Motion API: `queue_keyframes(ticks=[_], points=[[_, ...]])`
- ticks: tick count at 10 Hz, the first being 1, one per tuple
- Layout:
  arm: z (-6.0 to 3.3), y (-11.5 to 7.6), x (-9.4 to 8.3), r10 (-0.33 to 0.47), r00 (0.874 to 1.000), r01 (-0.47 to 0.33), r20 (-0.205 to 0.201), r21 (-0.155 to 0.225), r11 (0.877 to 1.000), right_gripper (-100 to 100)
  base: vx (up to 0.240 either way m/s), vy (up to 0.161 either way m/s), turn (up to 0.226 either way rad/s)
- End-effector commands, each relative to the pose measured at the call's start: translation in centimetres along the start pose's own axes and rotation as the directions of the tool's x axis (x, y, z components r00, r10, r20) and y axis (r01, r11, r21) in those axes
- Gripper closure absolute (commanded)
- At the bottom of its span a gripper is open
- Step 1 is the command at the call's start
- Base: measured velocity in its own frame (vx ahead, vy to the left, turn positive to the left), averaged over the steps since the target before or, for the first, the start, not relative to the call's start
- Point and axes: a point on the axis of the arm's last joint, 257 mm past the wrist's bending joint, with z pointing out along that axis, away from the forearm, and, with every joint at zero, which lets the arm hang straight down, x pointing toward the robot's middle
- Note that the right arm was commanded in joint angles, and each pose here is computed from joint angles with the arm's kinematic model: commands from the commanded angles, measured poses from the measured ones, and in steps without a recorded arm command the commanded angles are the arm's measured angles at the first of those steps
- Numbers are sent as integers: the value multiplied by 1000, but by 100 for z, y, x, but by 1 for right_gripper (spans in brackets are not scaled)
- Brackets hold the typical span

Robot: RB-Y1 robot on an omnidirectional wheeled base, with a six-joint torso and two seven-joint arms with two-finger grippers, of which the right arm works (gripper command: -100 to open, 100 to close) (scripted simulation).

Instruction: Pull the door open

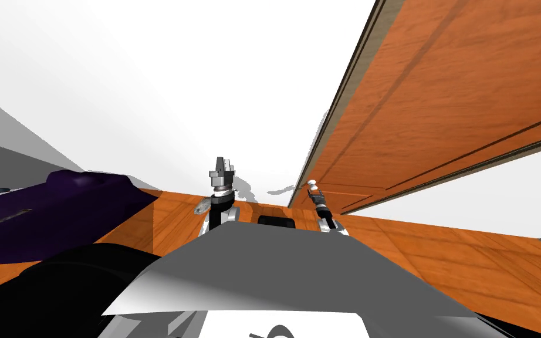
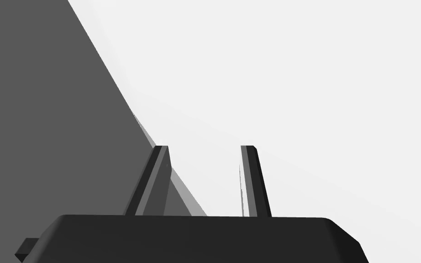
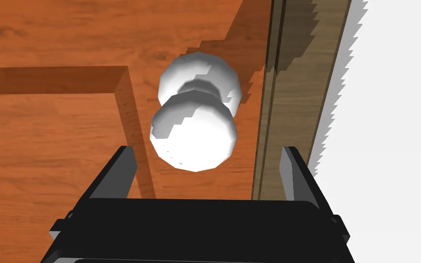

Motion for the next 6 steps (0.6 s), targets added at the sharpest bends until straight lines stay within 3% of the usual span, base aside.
queue_keyframes(ticks=[1,2,3,4,6], points=[[-62,-250,2,0,1000,0,-1,54,999,-100,121,-13,396],[-97,-376,-2,0,1000,0,1,81,997,-100,105,-34,291],[-49,-289,-14,0,1000,0,1,62,998,-100,45,-24,42],[-49,-289,-14,0,1000,0,1,62,998,100,-4,-1,-52],[-49,-289,-14,0,1000,0,1,62,998,100,-14,1,-2]])
